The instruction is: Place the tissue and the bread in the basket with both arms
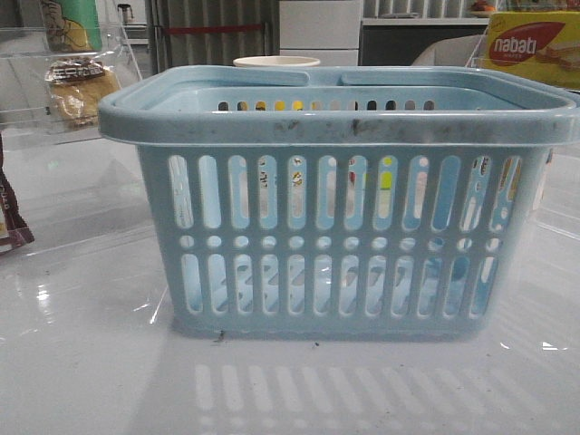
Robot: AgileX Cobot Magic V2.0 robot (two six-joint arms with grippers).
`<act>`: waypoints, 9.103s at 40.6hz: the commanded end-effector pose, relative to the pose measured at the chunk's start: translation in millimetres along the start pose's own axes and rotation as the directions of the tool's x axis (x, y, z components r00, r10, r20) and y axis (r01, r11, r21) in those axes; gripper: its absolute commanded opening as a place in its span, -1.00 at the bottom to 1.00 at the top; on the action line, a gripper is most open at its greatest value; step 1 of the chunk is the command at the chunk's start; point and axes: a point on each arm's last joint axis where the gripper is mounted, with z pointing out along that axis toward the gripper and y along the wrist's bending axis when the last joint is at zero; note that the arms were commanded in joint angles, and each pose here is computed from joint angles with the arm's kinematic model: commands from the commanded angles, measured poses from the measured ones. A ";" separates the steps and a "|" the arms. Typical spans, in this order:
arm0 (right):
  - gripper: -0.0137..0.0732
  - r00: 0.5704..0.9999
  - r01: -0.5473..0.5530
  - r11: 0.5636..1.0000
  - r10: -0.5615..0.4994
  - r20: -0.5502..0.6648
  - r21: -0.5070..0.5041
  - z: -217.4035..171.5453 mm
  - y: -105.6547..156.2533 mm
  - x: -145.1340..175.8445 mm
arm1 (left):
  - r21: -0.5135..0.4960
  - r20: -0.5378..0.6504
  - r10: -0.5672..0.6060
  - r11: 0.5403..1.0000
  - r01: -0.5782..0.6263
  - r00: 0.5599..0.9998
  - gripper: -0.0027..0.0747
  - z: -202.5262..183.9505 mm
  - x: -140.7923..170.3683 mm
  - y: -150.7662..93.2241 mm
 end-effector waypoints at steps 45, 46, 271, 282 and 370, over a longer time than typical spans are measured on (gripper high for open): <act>-0.49 0.934 0.010 1.000 -0.004 0.357 -0.015 -30.0 7.3 -145.1 | 0.011 0.264 -0.010 1.000 0.008 0.965 -0.69 -25.4 -136.4 -2.9; -0.49 0.937 0.011 1.000 -0.004 0.350 -0.016 -30.4 7.8 -152.7 | 0.010 0.254 -0.010 1.000 0.008 0.967 -0.69 -26.3 -144.3 -3.1; 0.58 0.891 0.006 0.843 -0.249 -0.380 -0.538 53.4 73.3 -161.0 | 0.010 -0.437 0.065 0.998 -0.067 0.897 0.60 77.6 -139.9 -2.2; 0.58 0.893 0.008 0.843 -0.248 -0.376 -0.538 49.6 71.0 -160.5 | 0.015 -0.504 0.035 0.999 -0.032 0.863 0.73 136.3 -146.0 -4.3; 0.58 0.893 0.008 0.843 -0.248 -0.376 -0.538 49.6 71.0 -160.5 | 0.111 -0.604 -0.029 0.986 0.121 0.797 -0.66 403.0 -83.4 -3.4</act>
